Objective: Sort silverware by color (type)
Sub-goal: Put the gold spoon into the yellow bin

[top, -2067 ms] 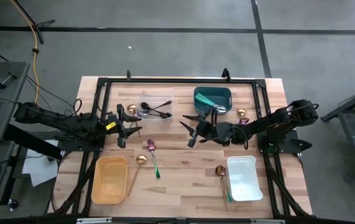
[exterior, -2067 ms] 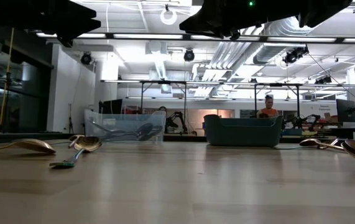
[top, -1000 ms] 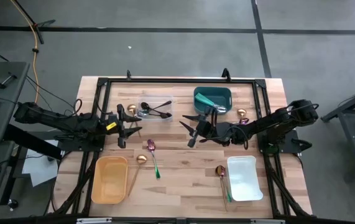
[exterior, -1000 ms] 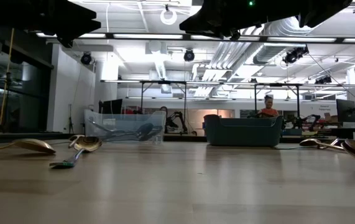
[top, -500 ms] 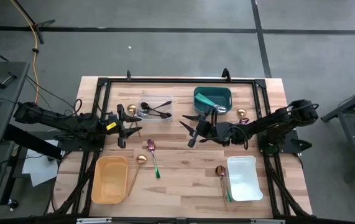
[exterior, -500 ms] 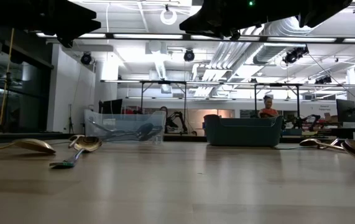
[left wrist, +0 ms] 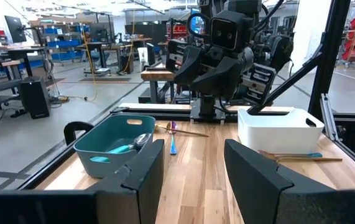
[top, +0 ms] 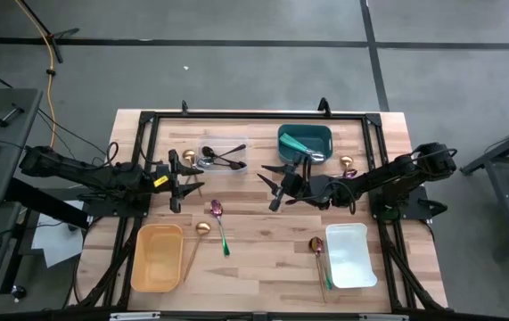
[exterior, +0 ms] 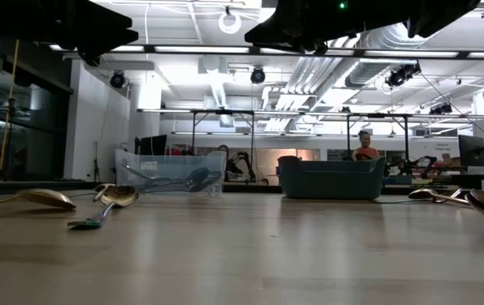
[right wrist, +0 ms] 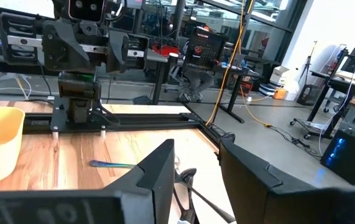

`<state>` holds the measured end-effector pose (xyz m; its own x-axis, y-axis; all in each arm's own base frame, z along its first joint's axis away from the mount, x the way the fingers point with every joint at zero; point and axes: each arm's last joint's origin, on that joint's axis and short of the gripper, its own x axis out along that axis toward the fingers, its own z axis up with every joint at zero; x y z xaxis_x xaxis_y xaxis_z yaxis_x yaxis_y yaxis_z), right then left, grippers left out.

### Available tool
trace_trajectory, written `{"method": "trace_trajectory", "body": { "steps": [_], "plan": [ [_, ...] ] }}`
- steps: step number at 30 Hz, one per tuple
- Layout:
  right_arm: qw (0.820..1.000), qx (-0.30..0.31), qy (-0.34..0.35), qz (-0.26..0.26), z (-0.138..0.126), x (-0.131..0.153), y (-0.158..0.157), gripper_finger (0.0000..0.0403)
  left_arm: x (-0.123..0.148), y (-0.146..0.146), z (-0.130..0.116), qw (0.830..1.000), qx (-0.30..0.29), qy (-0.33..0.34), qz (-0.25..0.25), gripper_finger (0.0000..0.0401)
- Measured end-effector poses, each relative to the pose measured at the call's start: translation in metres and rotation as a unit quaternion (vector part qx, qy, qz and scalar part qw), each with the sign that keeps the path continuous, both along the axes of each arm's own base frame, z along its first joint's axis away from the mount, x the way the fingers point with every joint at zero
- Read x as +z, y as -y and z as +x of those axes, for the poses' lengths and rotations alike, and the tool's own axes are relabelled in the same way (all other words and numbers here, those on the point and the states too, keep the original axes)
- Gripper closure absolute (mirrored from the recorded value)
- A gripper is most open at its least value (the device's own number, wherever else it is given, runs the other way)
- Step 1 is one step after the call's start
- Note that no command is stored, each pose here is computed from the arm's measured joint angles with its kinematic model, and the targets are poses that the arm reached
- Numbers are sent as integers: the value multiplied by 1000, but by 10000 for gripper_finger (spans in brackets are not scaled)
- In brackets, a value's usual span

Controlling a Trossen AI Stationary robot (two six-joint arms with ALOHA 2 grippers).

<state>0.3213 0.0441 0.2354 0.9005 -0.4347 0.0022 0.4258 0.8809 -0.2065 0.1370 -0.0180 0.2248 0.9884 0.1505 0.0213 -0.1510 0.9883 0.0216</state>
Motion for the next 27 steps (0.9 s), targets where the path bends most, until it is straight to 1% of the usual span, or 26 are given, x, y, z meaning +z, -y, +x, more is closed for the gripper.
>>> {"method": "trace_trajectory", "body": {
  "steps": [6,8,10,12,15,18,21,23,27],
  "plan": [
    [1000,-2,-1,0,0,0,0,281,0,0,0,1000,0,1,-8,242],
    [1000,-13,6,14,0,0,1,281,0,0,0,1000,0,1,-9,242],
    [998,-47,20,44,-1,-1,4,281,0,0,0,1000,0,2,-9,242],
    [991,-106,32,81,-2,-4,12,281,0,0,0,1000,0,4,-9,242],
    [974,-199,21,110,-4,-14,32,281,2,0,0,1000,-1,10,-11,242],
    [958,-248,-33,139,-5,-21,53,281,2,0,0,1000,-2,9,-10,242],
    [940,-263,-102,194,-6,-10,69,281,0,0,0,1000,-2,3,-9,242],
    [921,-269,-164,229,-9,-1,75,281,-1,0,0,1000,-2,-1,-9,242],
    [873,-280,-269,295,-22,13,69,281,-2,0,1,1000,-3,-4,-24,242]
  ]
}}
